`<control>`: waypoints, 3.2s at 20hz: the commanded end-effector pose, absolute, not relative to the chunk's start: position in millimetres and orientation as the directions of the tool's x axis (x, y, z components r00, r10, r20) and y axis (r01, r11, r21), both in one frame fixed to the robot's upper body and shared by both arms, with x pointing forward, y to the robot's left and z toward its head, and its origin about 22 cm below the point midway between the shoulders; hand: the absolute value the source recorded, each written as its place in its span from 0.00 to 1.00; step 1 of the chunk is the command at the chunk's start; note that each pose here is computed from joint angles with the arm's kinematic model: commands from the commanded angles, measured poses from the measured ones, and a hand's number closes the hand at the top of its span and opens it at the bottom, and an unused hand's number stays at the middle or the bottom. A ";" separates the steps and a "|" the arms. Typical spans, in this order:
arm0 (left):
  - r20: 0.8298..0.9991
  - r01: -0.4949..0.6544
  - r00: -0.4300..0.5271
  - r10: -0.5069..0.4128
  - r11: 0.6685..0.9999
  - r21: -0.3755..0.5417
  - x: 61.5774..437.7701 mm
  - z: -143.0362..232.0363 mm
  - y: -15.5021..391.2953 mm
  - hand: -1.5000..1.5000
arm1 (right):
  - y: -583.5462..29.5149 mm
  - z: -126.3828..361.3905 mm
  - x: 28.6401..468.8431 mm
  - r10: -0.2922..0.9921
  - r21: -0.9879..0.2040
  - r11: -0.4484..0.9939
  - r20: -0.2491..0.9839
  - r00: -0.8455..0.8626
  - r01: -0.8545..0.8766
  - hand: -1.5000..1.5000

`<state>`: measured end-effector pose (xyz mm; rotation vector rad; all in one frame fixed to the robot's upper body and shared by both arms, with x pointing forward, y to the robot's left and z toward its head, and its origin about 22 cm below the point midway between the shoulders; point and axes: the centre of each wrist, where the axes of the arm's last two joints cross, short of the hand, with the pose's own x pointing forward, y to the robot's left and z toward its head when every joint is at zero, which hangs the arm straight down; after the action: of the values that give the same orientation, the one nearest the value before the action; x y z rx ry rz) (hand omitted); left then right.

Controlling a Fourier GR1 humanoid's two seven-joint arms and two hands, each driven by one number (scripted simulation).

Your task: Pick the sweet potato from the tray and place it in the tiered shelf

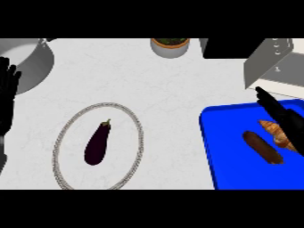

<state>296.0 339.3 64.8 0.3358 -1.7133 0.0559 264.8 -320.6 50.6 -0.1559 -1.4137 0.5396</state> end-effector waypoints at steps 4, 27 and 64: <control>0.978 -0.182 0.185 -0.098 0.974 0.132 270.5 6.4 323.4 0.50 | -349.2 143.2 279.7 0.546 -0.655 0.738 0.721 -0.427 -0.161 1.00; 0.894 -0.115 0.448 0.016 0.993 0.040 244.2 -32.4 303.6 0.50 | -408.9 179.8 225.7 0.799 -0.908 0.229 0.381 -0.465 -0.350 0.00; 0.898 -0.071 0.441 0.002 0.997 0.032 241.5 -30.1 287.3 0.50 | -278.1 56.7 190.1 0.993 -0.976 -0.096 -0.080 -0.090 -0.196 0.00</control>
<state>248.2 295.6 -25.3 0.0947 -1.1212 0.0511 196.9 -274.3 61.8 -1.0698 -1.0894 1.4079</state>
